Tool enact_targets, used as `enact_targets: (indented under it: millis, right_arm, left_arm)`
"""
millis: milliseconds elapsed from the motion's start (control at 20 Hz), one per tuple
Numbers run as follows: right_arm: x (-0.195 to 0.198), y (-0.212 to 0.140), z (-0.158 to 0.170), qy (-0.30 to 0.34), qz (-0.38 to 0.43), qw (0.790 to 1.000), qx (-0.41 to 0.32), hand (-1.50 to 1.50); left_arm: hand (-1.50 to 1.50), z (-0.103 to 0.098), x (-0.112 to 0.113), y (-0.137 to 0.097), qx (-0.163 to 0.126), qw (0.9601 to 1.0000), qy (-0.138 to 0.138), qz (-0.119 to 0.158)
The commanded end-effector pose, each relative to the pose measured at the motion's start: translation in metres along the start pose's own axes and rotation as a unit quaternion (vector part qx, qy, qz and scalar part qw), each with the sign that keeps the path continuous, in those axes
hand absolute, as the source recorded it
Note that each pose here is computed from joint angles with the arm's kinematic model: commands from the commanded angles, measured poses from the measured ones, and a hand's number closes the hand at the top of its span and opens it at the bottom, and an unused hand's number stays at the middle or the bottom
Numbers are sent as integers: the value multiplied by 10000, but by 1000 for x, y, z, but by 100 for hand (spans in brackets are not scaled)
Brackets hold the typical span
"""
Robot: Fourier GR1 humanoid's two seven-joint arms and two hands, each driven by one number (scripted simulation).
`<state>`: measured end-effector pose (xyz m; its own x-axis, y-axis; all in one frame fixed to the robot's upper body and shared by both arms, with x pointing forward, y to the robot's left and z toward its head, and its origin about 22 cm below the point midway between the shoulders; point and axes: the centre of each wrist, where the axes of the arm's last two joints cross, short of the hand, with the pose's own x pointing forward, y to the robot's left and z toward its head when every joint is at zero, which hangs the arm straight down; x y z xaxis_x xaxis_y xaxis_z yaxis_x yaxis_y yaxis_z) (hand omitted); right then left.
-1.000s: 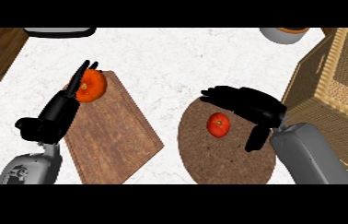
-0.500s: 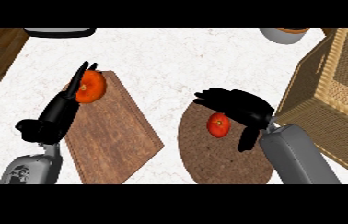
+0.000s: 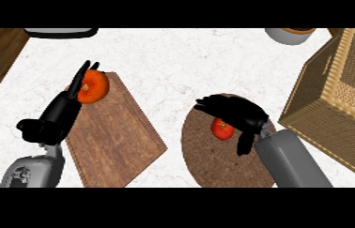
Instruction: Pick the tomato from the placemat and place it in the basket
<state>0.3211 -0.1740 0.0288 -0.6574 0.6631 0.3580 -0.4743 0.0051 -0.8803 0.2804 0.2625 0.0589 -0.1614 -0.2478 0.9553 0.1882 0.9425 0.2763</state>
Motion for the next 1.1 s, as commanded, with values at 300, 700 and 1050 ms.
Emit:
enact_targets:
  millis: [300, 700, 1050]
  right_arm:
    - [-22, 11, -4, -166, 238, 9966, 766, 150]
    - [-7, 24, -13, -398, 718, 9950, 567, 150]
    - [-9, 60, 8, 1682, 136, 9855, -169, 150]
  left_arm:
    - [0, 9, -6, 5, 71, 9999, 74, -11]
    - [0, 4, 1, -4, -24, 10000, -30, 38]
    - [0, 6, -2, 17, 181, 9998, 110, -66]
